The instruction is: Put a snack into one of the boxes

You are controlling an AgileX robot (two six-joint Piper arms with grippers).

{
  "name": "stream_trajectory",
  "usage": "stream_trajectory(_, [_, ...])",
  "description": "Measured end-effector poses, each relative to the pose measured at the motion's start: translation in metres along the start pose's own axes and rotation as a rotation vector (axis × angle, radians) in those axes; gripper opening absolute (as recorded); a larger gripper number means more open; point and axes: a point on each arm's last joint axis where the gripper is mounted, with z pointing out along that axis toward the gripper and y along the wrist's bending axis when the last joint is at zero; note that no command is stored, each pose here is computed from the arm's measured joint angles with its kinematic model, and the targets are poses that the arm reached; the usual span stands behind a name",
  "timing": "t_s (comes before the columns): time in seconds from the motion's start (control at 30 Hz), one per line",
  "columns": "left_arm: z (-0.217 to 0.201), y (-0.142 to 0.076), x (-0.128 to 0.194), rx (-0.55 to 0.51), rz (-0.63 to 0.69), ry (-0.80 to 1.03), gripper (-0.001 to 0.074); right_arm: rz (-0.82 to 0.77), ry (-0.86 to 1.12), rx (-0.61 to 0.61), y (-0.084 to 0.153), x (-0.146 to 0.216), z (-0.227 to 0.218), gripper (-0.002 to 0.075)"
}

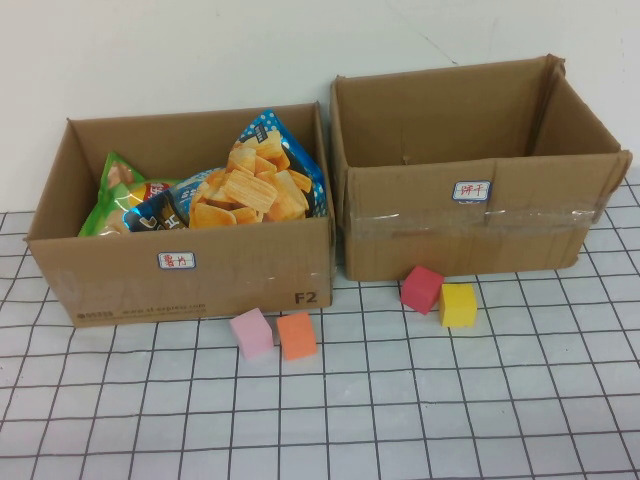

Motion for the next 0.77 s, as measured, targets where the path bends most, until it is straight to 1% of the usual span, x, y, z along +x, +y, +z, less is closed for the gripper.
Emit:
stream_trajectory(0.07, [0.0,0.0,0.0,0.0,0.0,0.0,-0.0001,0.007,0.009,0.012,-0.001,0.001,0.0,0.0001])
stream_trajectory(0.13, [0.0,0.0,0.0,0.0,0.0,0.0,-0.0001,0.049,0.039,0.018,-0.002,0.004,0.0,0.0001])
stream_trajectory(0.3, [0.0,0.0,0.0,0.0,0.0,0.0,-0.0001,0.12,0.252,0.009,0.001,0.023,-0.003,0.0001])
stream_trajectory(0.33, [0.0,0.0,0.0,0.0,0.0,0.0,-0.0001,0.123,0.27,0.008,0.001,0.024,-0.003,0.0001])
stream_trajectory(0.77, [0.0,0.0,0.0,0.0,0.0,0.0,-0.0001,0.125,0.288,0.009,0.001,0.026,-0.004,0.0001])
